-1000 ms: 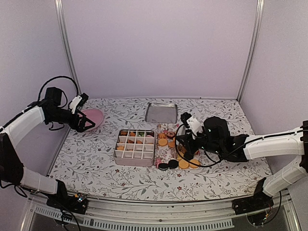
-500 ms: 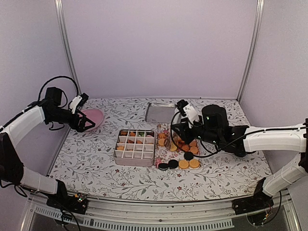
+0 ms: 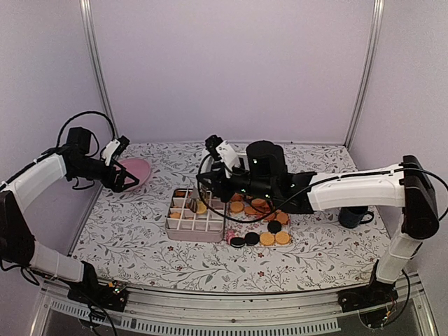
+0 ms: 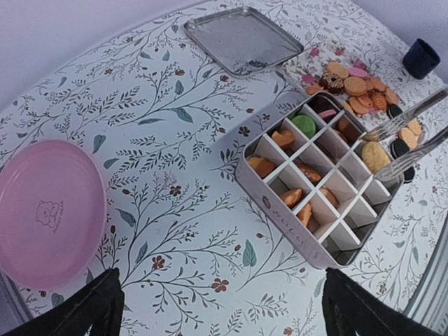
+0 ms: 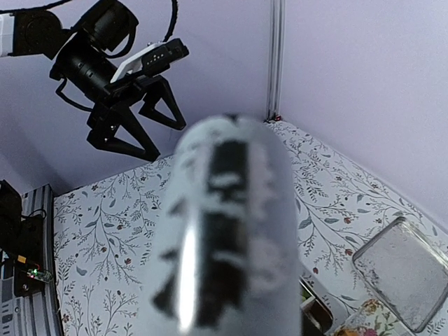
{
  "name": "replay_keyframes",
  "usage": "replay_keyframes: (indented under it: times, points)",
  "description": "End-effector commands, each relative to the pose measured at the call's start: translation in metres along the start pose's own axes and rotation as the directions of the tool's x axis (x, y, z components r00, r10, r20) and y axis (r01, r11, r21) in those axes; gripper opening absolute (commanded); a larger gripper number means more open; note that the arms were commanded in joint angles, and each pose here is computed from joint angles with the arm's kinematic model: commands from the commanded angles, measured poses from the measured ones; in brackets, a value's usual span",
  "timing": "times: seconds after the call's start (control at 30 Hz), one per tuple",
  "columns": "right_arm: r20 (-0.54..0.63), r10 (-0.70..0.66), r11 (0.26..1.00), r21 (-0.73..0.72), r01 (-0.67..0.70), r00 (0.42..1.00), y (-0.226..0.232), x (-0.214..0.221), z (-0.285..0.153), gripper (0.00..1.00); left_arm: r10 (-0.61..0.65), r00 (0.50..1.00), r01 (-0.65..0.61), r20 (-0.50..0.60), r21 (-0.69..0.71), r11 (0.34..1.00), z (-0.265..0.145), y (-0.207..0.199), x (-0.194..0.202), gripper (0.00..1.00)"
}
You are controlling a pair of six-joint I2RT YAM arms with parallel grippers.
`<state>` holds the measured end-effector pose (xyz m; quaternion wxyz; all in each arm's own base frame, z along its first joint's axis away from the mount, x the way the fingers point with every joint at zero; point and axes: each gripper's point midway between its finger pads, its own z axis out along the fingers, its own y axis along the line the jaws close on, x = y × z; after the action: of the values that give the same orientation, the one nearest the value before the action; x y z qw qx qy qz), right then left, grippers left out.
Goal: Pack the cookies
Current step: Place the fake cookies in the empty pocket of the box.
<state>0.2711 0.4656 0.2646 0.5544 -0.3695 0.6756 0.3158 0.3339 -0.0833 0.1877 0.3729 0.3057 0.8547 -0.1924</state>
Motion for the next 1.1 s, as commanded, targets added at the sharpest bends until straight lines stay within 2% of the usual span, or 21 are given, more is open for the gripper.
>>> replay_keyframes:
  times: [0.0,0.23,0.5,0.8,1.07]
  points:
    - [0.072,0.049,0.994,-0.102,-0.041,0.996,0.024,-0.020,0.029,0.11,-0.017,1.000,0.017,0.000,0.019,1.000,0.007,0.001,0.005,0.99]
    - [0.064,0.065,0.990,-0.126,-0.057,0.996,0.030,-0.007,0.057,0.11,-0.003,1.000,0.003,-0.003,0.013,1.000,0.010,0.004,0.007,0.99]
    - [0.065,0.046,0.994,-0.107,-0.039,0.997,0.027,-0.001,0.066,0.12,0.000,1.000,0.000,-0.009,0.023,1.000,0.017,0.007,0.009,0.99]
    - [0.040,0.038,0.996,-0.085,-0.034,0.998,0.023,0.008,0.063,0.38,0.008,1.000,-0.008,-0.018,0.022,1.000,0.020,0.010,0.012,0.99]
    - [0.059,0.024,0.998,-0.062,-0.020,0.998,0.019,-0.002,0.055,0.41,0.006,1.000,-0.006,-0.016,0.018,1.000,0.019,0.010,0.011,0.99]
